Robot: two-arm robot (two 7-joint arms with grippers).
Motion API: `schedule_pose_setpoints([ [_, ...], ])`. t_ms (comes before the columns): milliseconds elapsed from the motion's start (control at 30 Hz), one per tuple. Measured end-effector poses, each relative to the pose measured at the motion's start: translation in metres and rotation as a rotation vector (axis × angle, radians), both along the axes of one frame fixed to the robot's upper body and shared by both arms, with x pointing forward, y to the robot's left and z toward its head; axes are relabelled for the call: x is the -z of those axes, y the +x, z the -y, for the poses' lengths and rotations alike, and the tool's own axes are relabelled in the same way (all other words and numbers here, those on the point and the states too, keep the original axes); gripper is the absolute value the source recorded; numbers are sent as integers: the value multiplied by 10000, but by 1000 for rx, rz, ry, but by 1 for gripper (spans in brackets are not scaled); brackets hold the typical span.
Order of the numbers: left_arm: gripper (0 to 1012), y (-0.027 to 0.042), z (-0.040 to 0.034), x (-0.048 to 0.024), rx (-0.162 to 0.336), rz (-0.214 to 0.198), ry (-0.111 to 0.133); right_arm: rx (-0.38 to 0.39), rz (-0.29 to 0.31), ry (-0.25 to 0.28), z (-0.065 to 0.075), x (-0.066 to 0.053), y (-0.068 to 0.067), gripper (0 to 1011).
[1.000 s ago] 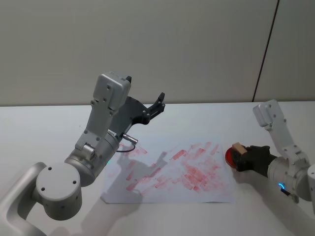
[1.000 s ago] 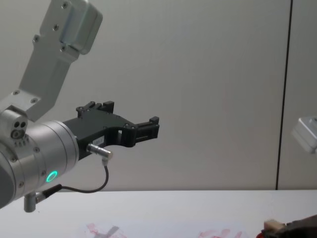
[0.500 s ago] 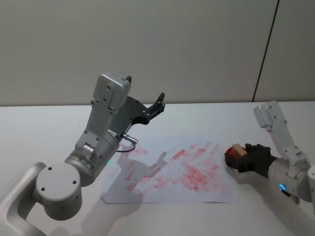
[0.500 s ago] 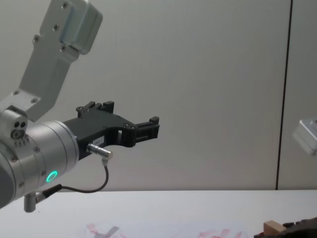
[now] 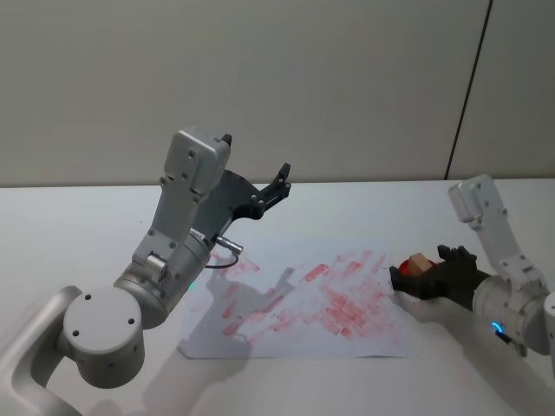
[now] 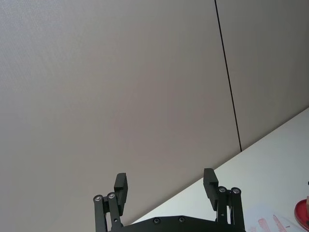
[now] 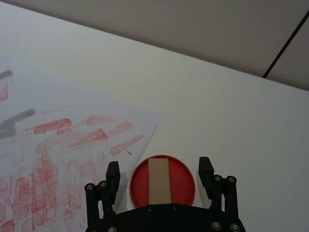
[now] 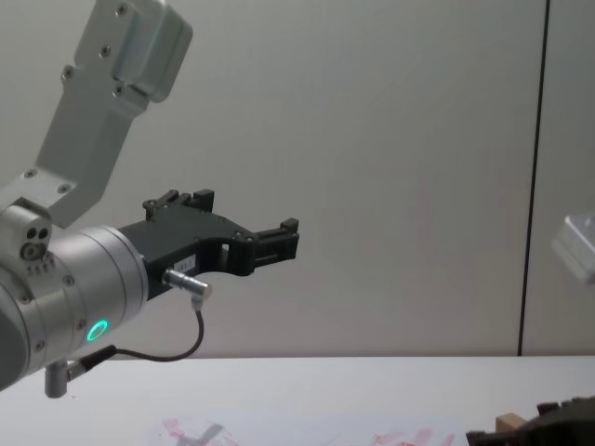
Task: Use the one hand to pick up the stamp and affix it onto the A4 paper.
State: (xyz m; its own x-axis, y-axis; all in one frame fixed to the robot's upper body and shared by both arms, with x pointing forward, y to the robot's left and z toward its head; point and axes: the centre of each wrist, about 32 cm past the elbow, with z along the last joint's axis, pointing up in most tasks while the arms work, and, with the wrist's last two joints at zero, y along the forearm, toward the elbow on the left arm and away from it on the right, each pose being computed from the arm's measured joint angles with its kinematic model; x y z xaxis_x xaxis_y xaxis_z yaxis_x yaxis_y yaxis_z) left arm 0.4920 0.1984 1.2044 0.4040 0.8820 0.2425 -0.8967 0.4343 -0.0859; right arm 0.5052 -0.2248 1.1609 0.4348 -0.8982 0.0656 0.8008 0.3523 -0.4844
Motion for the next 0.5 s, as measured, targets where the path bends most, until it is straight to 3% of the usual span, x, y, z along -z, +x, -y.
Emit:
schedule_pose_setpoints([
  [500,1001,0,0,0,0,0,0,-7,119,50,-6,-83,-18,1003],
])
